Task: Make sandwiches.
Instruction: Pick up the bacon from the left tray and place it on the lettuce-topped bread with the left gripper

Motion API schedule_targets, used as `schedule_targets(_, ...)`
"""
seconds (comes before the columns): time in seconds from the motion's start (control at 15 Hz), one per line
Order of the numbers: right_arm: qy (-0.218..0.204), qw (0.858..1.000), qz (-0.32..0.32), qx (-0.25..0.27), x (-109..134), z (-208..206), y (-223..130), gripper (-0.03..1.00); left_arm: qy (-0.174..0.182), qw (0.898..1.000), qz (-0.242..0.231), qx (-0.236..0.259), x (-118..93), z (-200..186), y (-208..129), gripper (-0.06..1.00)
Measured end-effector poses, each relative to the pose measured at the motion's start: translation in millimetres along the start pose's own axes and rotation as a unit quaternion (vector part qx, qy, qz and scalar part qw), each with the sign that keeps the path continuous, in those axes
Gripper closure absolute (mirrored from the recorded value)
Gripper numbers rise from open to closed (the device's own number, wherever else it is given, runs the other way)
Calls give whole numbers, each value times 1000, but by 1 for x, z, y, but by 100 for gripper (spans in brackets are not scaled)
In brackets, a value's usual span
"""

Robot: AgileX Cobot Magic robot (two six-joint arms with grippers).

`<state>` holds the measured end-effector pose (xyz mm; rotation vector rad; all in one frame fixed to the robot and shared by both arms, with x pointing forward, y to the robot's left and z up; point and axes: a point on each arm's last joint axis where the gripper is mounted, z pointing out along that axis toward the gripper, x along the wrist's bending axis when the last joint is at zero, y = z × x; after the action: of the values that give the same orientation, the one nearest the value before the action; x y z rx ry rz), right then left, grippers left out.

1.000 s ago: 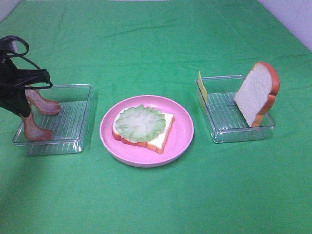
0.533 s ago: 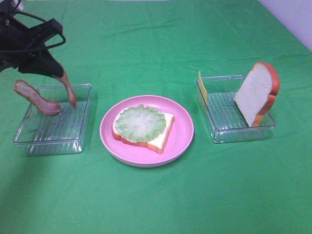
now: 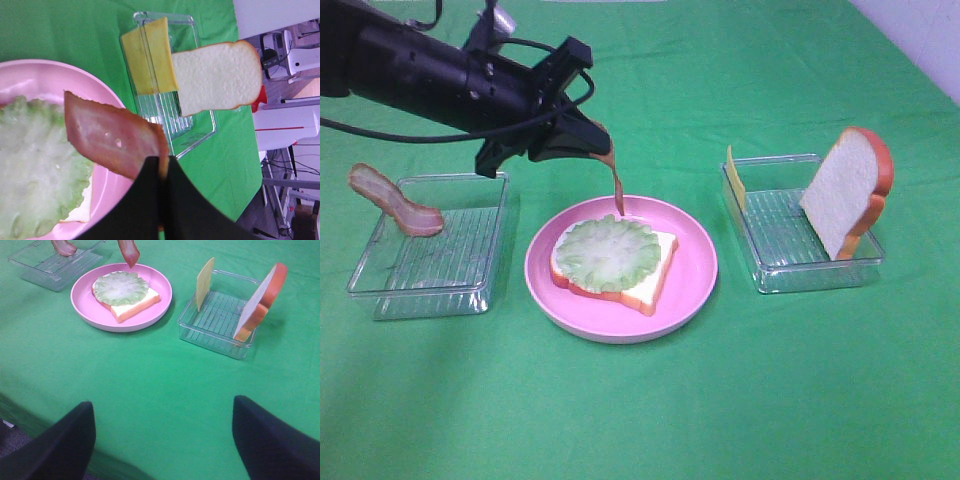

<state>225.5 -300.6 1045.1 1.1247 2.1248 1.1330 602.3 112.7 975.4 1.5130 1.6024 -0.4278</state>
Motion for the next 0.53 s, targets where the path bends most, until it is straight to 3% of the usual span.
schedule_targets(0.27,0,1000,0,0,0,0,0,25,-20,999,1,26,8,39,-19,94)
schedule_targets(0.53,0,1000,0,0,0,0,0,25,6,997,49,57,19,47,-27,94)
